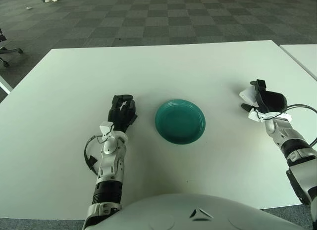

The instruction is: Put the charger into the plate.

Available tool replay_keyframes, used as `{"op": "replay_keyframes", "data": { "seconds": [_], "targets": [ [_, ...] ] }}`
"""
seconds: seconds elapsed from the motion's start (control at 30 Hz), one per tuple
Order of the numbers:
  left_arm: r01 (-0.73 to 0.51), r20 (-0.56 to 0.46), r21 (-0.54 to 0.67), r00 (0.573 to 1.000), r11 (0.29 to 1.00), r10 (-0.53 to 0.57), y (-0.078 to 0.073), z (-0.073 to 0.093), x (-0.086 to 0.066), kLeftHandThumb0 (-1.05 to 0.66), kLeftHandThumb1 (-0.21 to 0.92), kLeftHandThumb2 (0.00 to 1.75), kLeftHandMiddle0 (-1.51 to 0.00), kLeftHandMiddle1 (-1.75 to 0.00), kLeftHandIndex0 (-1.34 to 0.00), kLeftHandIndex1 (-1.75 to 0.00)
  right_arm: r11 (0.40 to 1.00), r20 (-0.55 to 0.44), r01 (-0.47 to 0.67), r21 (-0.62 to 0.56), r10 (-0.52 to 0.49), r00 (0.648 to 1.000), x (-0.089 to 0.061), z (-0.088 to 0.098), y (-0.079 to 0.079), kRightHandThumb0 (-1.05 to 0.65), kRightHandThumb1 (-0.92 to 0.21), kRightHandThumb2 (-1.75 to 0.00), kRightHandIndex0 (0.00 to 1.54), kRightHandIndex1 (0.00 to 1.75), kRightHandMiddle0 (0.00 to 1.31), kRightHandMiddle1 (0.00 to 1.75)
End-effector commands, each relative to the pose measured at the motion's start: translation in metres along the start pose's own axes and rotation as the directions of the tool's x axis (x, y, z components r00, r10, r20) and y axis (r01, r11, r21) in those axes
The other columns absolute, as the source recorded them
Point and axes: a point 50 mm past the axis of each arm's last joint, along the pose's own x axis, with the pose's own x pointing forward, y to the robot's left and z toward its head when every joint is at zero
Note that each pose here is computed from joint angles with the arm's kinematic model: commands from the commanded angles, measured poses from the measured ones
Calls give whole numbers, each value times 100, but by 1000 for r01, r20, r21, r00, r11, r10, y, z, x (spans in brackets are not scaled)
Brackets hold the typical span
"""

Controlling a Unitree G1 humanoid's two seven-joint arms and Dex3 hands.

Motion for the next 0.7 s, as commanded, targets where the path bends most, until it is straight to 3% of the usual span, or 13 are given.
{"op": "replay_keyframes", "data": {
  "seconds": [0.0, 0.07, 0.17, 0.23, 0.33, 0.47, 0.6, 0.67],
  "targets": [
    [-21, -66, -2, 998, 1000, 20, 4, -12, -2, -36, 88, 58, -42, -13, -23, -175, 996, 36, -79, -37, 81, 996, 9, 1, -8, -43, -47, -112, 97, 175, 49, 175],
    [-20, -66, -2, 998, 1000, 20, 4, -12, -1, -36, 88, 58, -42, -13, -23, -175, 998, 93, -36, -42, 40, 995, 25, 9, -32, -44, -45, -114, 99, 175, 51, 175],
    [-20, -65, -2, 998, 1000, 20, 4, -12, -1, -36, 88, 58, -42, -13, -23, -175, 999, 188, 47, -17, -43, 981, 33, 22, -58, -44, -43, -117, 102, 175, 52, 175],
    [-20, -63, 1, 998, 1000, 20, 8, -15, 0, -36, 88, 58, -42, -13, -23, -175, 993, 262, 114, 10, -113, 958, 35, 38, -73, -45, -41, -120, 106, 175, 54, 175],
    [-8, -56, 16, 998, 1000, 9, 13, -20, 2, -38, 77, 70, -45, -25, -32, -171, 976, 361, 214, 39, -213, 908, 30, 64, -92, -46, -38, -124, 111, 175, 56, 175],
    [-3, -51, 21, 999, 1000, 4, 14, -20, 2, -38, 73, 75, -37, -45, -34, -171, 954, 427, 294, 54, -288, 857, 28, 93, -103, -47, -35, -127, 116, 175, 59, 175],
    [-2, -47, 21, 999, 1000, 3, 13, -21, 3, -38, 72, 76, -35, -49, -34, -171, 946, 455, 314, 80, -315, 833, 33, 115, -105, -47, -33, -129, 118, 175, 60, 175],
    [-1, -45, 20, 999, 1000, 2, 13, -22, 3, -38, 72, 76, -34, -50, -34, -171, 942, 482, 318, 103, -327, 813, 27, 127, -109, -48, -33, -130, 117, 175, 61, 175]
  ]
}}
